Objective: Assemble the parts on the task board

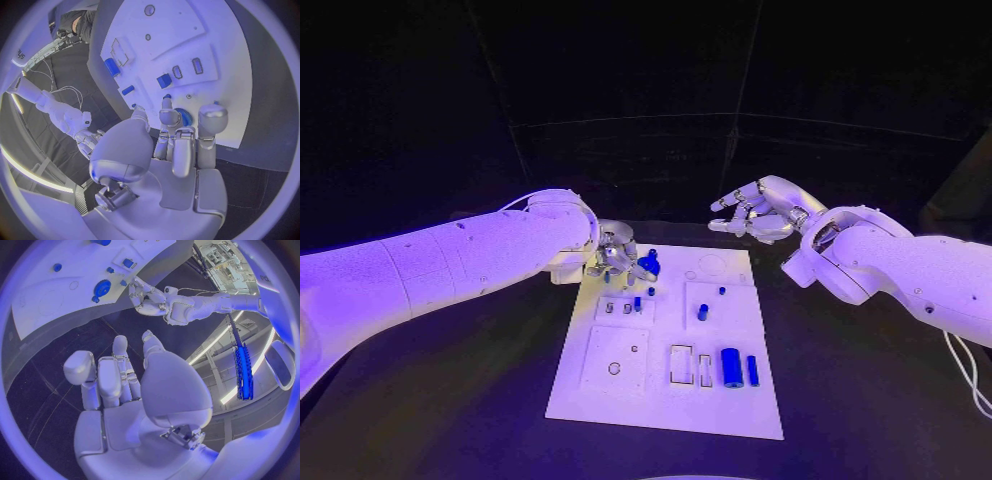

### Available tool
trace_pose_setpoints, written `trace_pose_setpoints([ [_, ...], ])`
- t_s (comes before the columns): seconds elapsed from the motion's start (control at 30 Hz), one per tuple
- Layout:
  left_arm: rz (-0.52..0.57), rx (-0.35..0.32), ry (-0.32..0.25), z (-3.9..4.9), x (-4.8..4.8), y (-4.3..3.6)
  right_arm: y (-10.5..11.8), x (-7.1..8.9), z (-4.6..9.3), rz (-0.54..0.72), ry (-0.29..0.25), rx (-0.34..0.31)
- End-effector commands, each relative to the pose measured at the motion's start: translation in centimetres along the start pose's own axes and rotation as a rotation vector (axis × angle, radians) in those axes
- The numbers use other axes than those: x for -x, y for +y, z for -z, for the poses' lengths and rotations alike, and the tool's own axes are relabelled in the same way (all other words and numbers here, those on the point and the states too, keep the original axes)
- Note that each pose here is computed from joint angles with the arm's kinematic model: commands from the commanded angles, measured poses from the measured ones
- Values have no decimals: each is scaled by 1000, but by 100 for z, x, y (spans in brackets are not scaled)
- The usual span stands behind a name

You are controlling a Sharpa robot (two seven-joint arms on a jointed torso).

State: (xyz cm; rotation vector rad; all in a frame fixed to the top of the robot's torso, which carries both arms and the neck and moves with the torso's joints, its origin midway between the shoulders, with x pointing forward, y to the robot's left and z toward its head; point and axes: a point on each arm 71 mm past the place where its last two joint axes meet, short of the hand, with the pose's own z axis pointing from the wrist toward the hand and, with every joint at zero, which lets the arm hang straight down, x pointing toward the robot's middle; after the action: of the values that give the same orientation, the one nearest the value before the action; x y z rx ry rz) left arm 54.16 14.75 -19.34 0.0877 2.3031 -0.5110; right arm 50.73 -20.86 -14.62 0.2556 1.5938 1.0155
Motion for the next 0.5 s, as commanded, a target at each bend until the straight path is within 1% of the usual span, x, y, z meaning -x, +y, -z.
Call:
trace_pose_setpoints([
  [0.03,-42,25,26,-35,-6,-22,14,-3,-12,-7,6,-2],
  [0.1,-46,26,31,-57,-9,-44,18,-10,-17,-8,8,-2],
  [0.2,-57,31,56,-84,-23,-64,24,-20,-24,-9,11,-4],
  [0.33,-77,44,92,-107,-38,-62,24,-24,-26,-9,13,-7],
  [0.5,-90,56,113,-130,-64,-49,16,-22,-28,-9,13,-11],
])
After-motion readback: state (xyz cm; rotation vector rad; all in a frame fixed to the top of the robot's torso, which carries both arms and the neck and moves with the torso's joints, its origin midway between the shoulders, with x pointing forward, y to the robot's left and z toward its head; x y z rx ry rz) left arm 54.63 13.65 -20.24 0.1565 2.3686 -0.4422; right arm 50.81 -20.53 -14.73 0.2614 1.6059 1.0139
